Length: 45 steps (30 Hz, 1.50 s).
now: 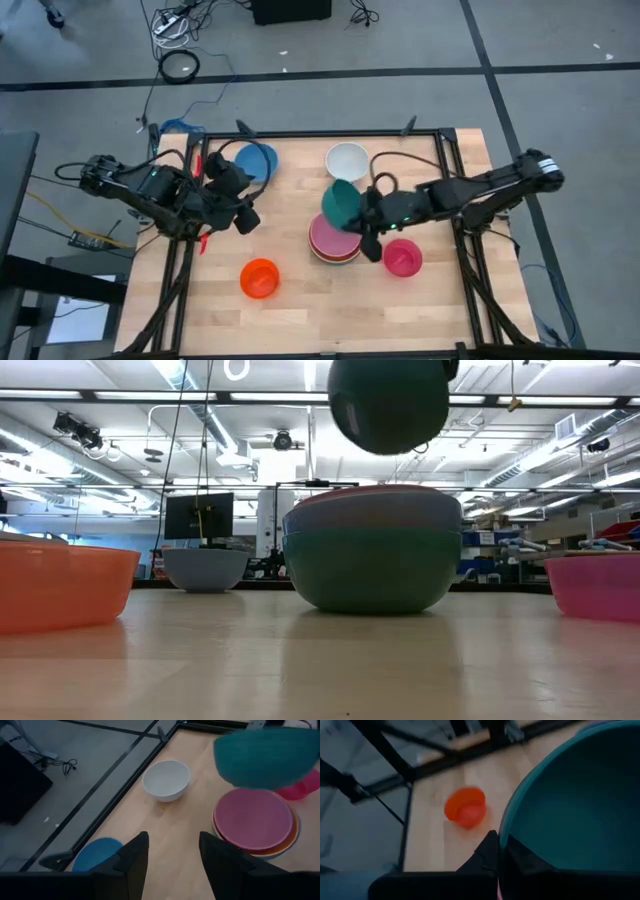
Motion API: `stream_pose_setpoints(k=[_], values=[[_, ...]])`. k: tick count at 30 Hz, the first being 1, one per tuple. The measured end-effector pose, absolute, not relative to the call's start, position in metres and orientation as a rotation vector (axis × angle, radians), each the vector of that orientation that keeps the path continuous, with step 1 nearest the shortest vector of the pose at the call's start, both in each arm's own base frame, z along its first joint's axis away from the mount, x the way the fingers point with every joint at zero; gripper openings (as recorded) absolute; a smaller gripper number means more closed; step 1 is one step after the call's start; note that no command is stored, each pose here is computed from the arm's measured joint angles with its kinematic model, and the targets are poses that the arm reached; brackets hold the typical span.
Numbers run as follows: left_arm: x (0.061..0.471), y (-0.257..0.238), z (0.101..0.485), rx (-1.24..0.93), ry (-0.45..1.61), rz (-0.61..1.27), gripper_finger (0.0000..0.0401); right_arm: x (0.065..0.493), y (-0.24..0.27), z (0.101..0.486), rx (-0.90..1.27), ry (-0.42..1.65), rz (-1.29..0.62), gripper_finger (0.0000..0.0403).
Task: Nest bowls inside each other
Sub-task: Stack the dark green bowl on top of the pink bowl
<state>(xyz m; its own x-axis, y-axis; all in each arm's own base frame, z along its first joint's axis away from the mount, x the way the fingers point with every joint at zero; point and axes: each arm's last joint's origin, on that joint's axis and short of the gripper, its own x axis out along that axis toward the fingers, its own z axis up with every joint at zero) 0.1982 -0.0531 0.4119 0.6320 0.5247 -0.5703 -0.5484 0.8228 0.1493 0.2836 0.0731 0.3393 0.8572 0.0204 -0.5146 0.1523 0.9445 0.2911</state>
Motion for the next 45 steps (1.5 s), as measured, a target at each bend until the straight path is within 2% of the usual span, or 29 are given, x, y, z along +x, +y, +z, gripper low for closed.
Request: stream_pose_setpoints(k=[7,14,26,30,39,45], values=[[0.188,-0.049,0.406,-0.016,0.711,0.683,0.0184,0.308,0.075,0.317,0.29,0.737,-0.143,0.0],[0.178,-0.043,0.403,0.036,0.735,0.796,0.0182,0.319,0.075,0.307,0.298,0.783,-0.135,0.0],[0.175,-0.041,0.402,0.039,0.73,0.832,0.0182,0.325,0.082,0.292,0.322,0.857,-0.073,0.0003],[0.175,-0.041,0.402,0.04,0.73,0.833,0.0182,0.327,0.084,0.291,0.322,0.86,-0.059,0.0029],[0.175,-0.041,0.402,0.036,0.728,0.834,0.0182,0.328,0.085,0.289,0.361,0.866,-0.079,0.0118],[0.177,-0.04,0.394,0.05,0.748,0.855,0.0182,0.318,0.086,0.302,0.279,0.784,-0.17,0.0134]])
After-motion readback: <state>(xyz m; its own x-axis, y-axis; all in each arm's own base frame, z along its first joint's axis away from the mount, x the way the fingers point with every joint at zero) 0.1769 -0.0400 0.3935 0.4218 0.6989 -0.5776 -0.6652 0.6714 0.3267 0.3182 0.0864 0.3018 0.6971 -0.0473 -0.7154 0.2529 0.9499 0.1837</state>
